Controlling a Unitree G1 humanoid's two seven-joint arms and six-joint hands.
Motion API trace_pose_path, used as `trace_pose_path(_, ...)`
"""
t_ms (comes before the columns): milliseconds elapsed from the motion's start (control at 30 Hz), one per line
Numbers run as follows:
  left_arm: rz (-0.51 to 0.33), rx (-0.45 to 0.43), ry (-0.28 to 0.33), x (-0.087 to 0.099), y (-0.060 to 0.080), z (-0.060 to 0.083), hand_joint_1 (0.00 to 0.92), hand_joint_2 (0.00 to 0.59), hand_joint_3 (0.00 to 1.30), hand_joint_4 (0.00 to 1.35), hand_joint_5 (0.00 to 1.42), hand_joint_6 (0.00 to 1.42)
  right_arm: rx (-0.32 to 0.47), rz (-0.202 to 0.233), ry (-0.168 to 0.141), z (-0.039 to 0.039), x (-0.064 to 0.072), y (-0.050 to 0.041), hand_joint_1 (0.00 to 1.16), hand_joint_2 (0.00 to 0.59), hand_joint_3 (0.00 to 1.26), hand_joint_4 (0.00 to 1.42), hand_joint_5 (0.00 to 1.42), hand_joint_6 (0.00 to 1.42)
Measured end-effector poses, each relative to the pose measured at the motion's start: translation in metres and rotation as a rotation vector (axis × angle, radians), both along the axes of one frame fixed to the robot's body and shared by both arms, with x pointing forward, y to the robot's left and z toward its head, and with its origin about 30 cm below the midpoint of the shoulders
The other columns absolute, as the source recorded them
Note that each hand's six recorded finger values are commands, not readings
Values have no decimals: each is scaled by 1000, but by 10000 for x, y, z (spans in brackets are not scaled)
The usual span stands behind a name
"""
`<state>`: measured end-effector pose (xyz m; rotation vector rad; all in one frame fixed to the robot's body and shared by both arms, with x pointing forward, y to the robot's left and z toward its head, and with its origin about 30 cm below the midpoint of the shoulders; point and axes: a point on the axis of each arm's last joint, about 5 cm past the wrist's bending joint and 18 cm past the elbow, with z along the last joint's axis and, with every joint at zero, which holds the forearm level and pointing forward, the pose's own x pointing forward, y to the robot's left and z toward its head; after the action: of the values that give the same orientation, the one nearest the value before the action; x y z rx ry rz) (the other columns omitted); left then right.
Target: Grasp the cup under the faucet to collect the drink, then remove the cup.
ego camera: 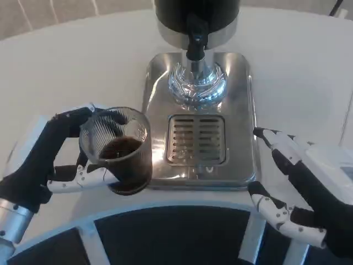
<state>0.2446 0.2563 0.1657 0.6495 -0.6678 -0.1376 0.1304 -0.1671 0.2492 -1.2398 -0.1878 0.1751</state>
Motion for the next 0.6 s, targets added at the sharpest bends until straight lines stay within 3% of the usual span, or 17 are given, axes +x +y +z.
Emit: trace_pose_path(600, -50, 16, -8, -85, -16, 25, 567, 0, 991, 1190, 1282, 533, -16, 27, 12, 5, 1, 11, 220, 514, 5, 0, 0, 0)
